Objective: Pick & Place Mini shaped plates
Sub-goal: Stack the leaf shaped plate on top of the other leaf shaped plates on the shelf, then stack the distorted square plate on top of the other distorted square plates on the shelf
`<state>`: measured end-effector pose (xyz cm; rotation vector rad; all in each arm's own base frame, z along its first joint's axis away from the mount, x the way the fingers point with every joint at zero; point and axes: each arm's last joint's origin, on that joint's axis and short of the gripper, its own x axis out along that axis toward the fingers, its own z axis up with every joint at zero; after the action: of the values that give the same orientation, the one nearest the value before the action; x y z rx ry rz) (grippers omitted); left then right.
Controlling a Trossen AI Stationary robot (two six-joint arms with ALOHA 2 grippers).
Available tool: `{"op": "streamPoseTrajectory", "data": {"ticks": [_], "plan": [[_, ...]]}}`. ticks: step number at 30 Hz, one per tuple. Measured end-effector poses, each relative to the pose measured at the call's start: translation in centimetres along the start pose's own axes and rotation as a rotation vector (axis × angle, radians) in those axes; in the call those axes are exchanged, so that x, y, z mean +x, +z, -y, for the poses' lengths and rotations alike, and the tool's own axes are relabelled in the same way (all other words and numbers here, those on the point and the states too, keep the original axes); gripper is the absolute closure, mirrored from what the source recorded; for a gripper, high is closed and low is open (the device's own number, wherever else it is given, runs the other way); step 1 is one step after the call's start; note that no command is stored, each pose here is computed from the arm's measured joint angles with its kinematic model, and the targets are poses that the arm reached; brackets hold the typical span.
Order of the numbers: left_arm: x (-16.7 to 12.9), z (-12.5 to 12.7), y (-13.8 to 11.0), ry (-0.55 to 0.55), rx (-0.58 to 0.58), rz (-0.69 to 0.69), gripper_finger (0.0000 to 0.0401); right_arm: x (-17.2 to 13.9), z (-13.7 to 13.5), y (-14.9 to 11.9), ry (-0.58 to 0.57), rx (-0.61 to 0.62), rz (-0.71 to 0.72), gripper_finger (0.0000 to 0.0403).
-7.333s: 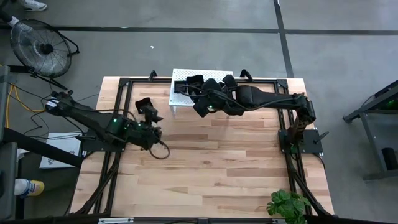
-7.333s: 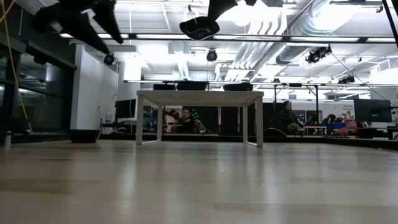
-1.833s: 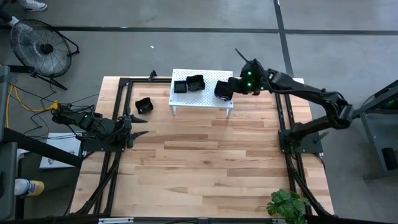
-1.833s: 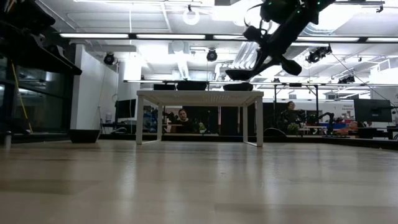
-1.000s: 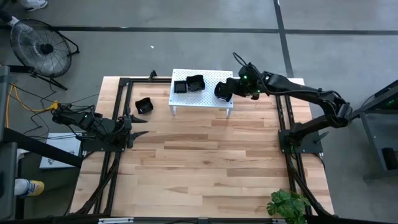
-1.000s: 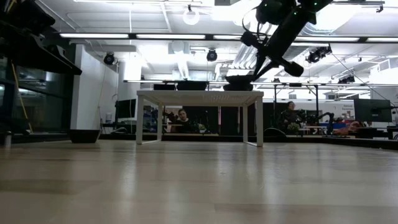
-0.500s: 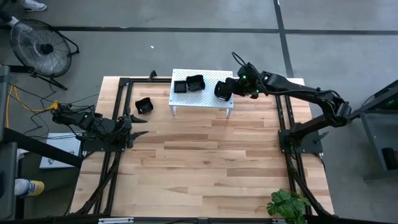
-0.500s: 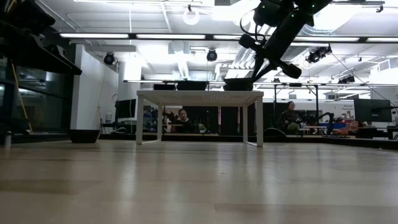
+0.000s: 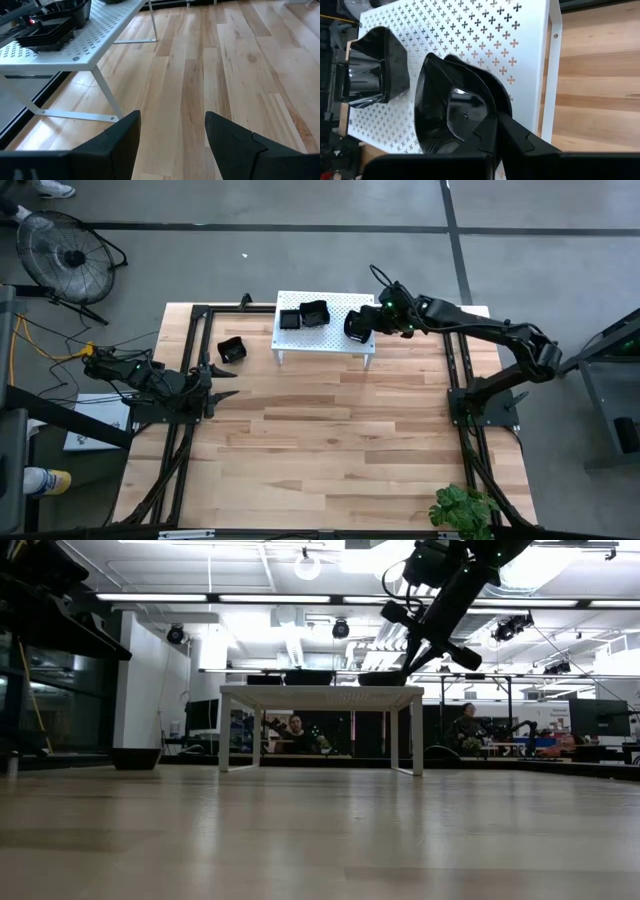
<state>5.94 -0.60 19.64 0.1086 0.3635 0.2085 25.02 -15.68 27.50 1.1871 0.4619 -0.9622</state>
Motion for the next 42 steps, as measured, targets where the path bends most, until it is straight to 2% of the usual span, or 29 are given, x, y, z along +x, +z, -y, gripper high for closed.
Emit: {"op": "streamPoseTrajectory", "data": {"ticks": [19, 30, 37, 42], "plan": [[0.0, 0.0, 0.0, 0.000, 0.001, -0.002, 0.0183, -0.3, -0.3, 0.2, 0.026, -0.054, 0.033, 0.0302], [0.0, 0.0, 0.0, 0.000, 0.001, -0.002, 0.0183, -3.9, -0.2, 0.2, 0.087, -0.151, 0.067, 0.0276], [0.0, 0.0, 0.0, 0.000, 0.001, -0.002, 0.0183, -6.6, 0.2, -1.4, 0.067, -0.261, 0.036, 0.0276], [0.0, 0.0, 0.0, 0.000, 0.001, -0.002, 0.0183, -8.2, 0.1, -3.6, 0.062, -0.406, 0.012, 0.0276]]}}
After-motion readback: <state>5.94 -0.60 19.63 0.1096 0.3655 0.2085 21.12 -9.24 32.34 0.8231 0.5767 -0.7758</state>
